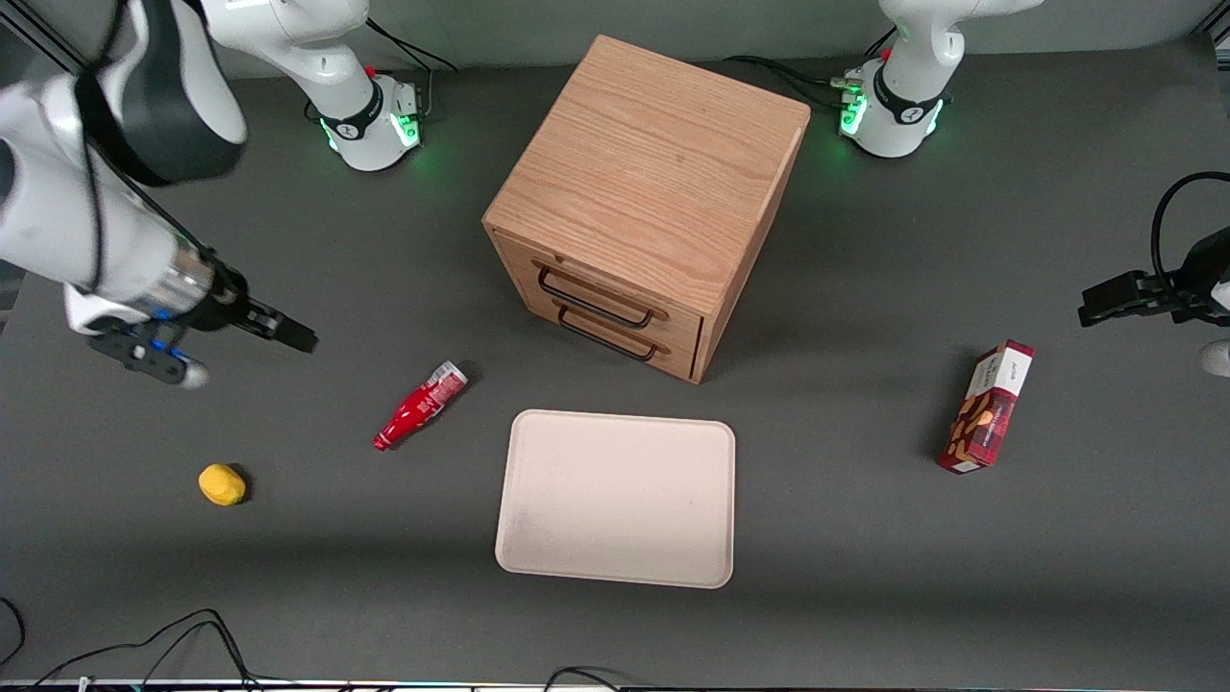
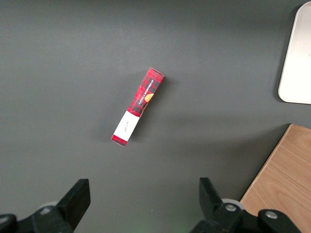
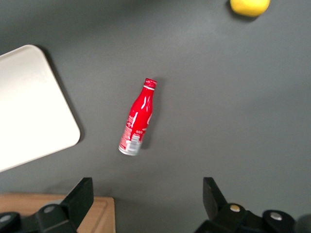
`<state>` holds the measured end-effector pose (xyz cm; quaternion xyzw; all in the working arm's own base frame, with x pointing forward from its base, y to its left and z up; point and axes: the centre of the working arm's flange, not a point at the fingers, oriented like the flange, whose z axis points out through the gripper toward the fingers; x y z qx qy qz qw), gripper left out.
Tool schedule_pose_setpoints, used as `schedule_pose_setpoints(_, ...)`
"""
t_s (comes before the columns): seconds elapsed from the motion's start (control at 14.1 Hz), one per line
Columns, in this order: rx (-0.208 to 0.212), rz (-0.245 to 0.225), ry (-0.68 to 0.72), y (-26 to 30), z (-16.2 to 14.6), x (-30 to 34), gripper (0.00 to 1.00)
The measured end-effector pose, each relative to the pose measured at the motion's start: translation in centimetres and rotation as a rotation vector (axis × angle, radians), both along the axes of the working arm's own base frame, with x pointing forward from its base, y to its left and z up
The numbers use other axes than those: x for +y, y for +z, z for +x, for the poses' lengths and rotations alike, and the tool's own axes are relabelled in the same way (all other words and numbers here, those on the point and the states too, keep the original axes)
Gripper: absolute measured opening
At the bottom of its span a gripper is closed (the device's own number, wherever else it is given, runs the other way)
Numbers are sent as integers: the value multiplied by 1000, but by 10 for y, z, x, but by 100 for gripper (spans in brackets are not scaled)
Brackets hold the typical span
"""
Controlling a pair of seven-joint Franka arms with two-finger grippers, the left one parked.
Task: Place coke bottle on tray
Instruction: 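Move the right gripper down over the red Coca-Cola bottle's neck, then close the right gripper around the red bottle's body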
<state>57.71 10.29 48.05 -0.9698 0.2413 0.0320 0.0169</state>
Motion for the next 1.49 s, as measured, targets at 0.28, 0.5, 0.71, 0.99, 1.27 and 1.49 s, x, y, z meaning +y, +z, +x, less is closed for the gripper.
schedule_pose_setpoints(0.28,19,-7,-175,-95,14,28,100)
schedule_pose_setpoints(0.5,14,-2,-256,-155,21,44,100)
schedule_pose_setpoints(0.71,10,-1,-311,-210,21,49,100)
schedule_pose_setpoints(0.99,17,-3,-331,-268,16,47,100)
schedule_pose_setpoints(1.27,25,-6,-337,-297,12,46,100)
schedule_pose_setpoints(1.49,31,-8,-338,-301,11,46,97)
